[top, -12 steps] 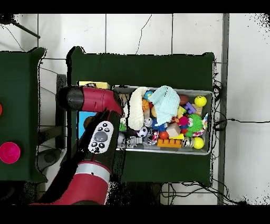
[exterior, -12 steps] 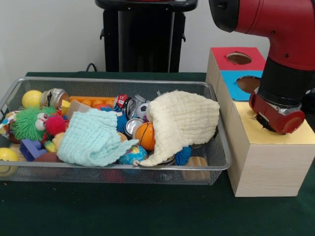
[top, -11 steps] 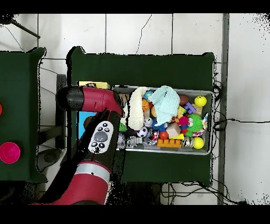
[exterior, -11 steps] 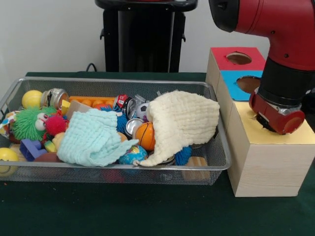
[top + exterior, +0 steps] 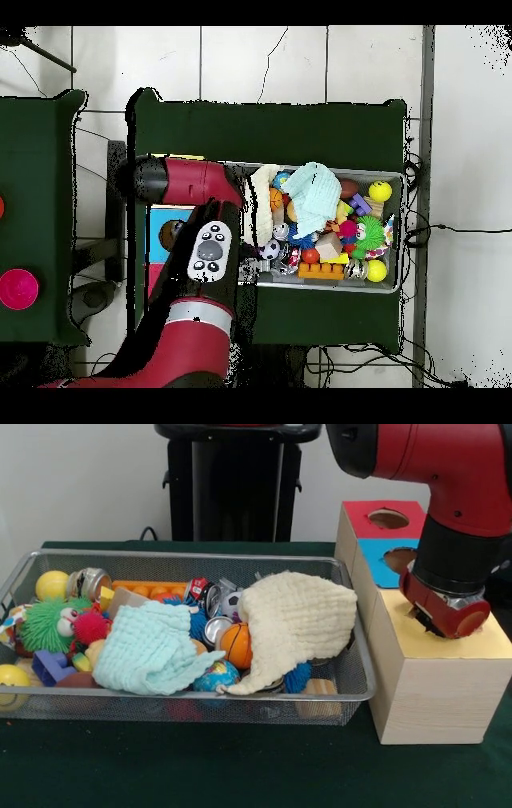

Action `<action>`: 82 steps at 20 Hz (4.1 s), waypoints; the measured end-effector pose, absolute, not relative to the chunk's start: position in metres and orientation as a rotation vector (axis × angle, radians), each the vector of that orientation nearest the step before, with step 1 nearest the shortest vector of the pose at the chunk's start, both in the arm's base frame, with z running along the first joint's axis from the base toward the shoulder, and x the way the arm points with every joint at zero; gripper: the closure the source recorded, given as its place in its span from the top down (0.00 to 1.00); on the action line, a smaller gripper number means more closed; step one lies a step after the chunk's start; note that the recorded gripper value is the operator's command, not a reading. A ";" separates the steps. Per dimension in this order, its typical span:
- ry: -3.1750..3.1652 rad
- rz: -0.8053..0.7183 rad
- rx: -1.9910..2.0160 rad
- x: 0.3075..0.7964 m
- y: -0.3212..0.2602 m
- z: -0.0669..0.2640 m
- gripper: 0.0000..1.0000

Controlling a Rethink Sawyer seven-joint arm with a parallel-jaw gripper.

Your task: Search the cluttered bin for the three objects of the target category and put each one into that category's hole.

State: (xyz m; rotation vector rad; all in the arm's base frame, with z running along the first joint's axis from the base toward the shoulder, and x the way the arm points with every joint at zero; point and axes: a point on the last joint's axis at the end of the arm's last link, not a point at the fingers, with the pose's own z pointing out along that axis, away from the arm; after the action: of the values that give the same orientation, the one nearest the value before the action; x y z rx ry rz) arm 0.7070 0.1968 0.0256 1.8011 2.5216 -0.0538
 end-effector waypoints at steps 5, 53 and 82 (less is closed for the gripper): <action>2.585 -0.030 1.819 0.710 0.187 0.027 0.00; 2.885 -0.076 1.288 0.720 0.222 0.059 0.00; 2.897 -0.148 1.327 0.712 0.218 0.063 1.00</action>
State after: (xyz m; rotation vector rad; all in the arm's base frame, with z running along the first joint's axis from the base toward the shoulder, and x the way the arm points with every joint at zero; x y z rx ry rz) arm 0.7123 0.2185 0.0631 1.3274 2.8974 -0.1478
